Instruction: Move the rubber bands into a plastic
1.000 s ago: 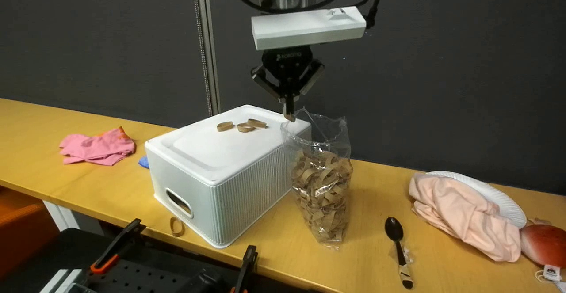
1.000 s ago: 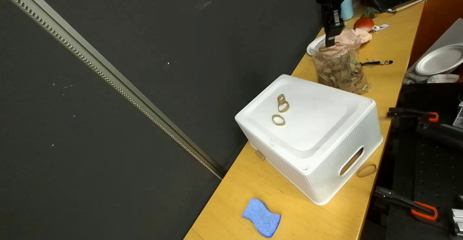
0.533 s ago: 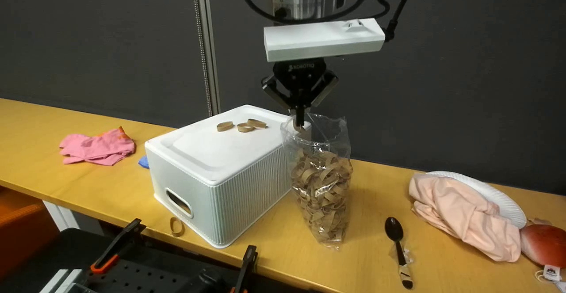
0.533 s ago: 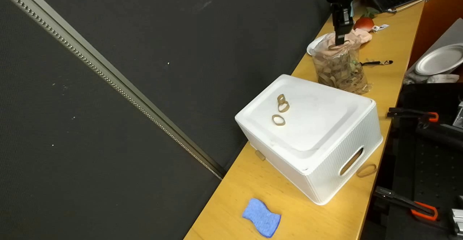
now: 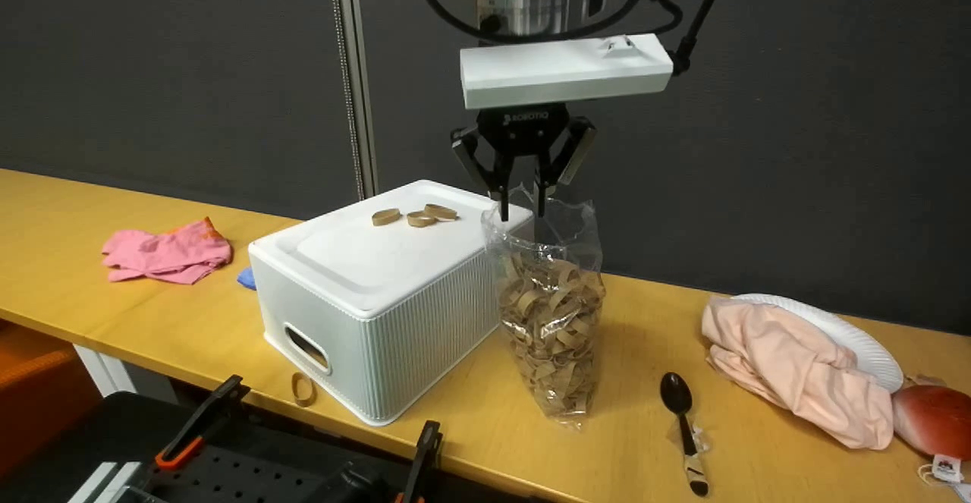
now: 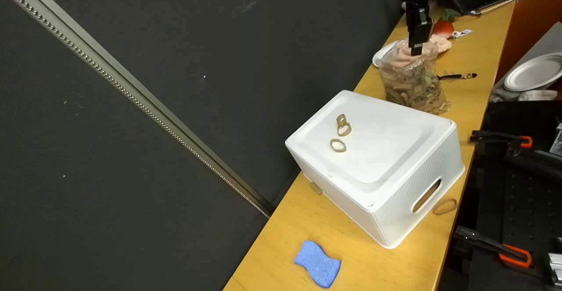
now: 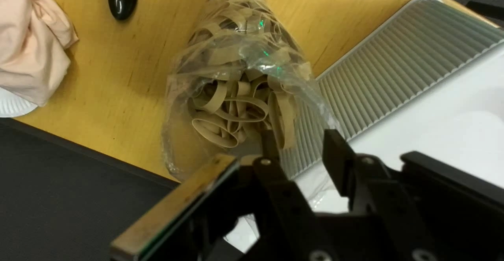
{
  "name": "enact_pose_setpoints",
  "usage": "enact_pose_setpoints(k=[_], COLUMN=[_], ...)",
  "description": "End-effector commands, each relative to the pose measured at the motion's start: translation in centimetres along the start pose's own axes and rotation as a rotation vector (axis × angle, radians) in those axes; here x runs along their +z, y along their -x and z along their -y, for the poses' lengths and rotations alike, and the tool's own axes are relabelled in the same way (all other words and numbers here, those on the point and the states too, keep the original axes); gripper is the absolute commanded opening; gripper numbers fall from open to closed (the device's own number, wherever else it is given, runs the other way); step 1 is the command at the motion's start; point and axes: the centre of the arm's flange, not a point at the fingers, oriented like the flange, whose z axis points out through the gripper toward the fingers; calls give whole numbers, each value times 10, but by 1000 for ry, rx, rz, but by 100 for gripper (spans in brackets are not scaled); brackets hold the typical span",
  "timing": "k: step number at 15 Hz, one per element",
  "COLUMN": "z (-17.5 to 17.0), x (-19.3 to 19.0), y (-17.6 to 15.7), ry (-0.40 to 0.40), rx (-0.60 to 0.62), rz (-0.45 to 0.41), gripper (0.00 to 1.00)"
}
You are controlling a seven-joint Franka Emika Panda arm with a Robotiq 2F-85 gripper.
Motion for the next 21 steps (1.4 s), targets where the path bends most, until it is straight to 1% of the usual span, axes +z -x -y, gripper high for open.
enact_pose_setpoints(k=[1, 2, 3, 4, 5, 7, 9, 10, 12, 13, 14, 16, 21], z=[-1, -2, -4, -10, -12, -20, -29, -32, -30, -26, -19, -4, 26], x=[-3, -5, -7, -8, -11, -13, -9, -1, 12, 19, 32, 46, 75], y=[-9, -18, -26, -42, -52, -81, -109, -124, -143, -150, -155, -159, -160], ry=[18, 16, 13, -4, -11, -22, -58, -87, -138, -151, -167, -183, -148], rx=[-7, -30, -38, -54, -67, -88, -104, -111, -132, -140, -153, -179, -266], rz=[1, -11, -17, -29, -36, -52, -59, -46, -3, 25, 58, 96, 147], gripper=[70, 76, 85, 91, 99, 100, 100, 100, 100, 100, 100, 100, 100])
